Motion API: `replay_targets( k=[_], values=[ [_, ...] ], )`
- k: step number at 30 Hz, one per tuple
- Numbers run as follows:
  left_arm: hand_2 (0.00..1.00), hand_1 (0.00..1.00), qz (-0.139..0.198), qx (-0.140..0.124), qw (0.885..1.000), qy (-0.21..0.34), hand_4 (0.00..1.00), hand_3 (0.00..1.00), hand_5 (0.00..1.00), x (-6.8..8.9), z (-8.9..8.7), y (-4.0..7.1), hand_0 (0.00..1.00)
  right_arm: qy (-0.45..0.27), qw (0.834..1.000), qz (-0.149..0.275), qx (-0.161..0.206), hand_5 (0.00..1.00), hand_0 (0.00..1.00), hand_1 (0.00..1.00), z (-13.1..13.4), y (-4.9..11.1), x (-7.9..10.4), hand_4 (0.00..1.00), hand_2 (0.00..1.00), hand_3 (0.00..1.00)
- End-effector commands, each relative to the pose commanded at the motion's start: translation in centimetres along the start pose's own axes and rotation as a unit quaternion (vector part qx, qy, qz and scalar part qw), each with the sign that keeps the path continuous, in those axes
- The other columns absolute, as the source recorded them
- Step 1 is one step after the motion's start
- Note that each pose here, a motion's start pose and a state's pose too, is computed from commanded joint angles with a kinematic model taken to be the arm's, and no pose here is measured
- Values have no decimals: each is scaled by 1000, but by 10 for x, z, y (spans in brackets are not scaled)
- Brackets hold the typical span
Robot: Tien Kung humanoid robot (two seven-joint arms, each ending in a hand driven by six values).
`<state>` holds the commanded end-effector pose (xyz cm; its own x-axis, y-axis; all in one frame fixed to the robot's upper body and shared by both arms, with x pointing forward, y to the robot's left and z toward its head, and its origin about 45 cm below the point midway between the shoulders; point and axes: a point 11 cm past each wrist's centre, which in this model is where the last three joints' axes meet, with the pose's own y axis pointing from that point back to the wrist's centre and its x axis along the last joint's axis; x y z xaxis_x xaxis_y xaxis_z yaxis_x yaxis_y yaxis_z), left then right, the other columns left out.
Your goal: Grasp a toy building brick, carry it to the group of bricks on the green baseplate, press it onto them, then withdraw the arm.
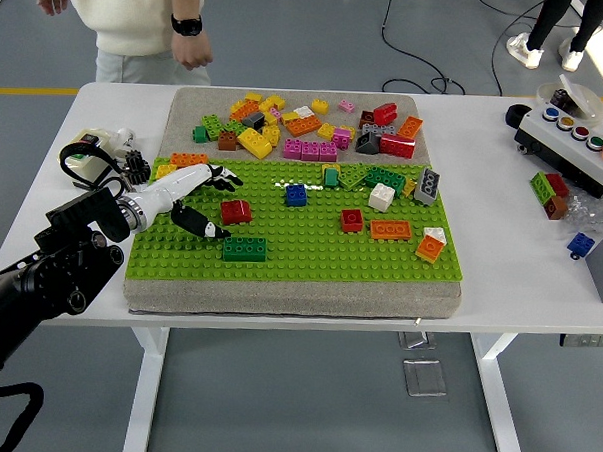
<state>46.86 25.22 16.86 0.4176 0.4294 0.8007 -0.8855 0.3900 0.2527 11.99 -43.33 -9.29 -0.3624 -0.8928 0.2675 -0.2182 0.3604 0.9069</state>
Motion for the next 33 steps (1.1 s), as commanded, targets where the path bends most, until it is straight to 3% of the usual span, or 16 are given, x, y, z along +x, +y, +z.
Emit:
replay_targets(
  k=[3,4,9,10,33],
  values=[
    [715,738,3,1,1000,2,998,755,101,0,-1,0,760,0,1000,0,0,502,754,674,0,0,0,909,720,639],
    [651,717,4,1,1000,2,948,654,86,0,-1,0,733,0,1000,0,0,502,754,674,0,0,0,909,721,639],
    [651,717,6,2,1000,6,948,654,86,0,-2,0,733,1,1000,-1,-1,502,754,674,1,0,0,909,721,639],
    [614,702,6,2,1000,8,873,580,91,0,-2,0,721,1,1000,-1,-1,503,754,674,1,0,0,909,721,638],
    [596,647,10,15,1000,24,822,553,92,-3,-6,-1,668,4,1000,-2,1,502,754,675,-1,0,-1,909,721,638]
  ],
)
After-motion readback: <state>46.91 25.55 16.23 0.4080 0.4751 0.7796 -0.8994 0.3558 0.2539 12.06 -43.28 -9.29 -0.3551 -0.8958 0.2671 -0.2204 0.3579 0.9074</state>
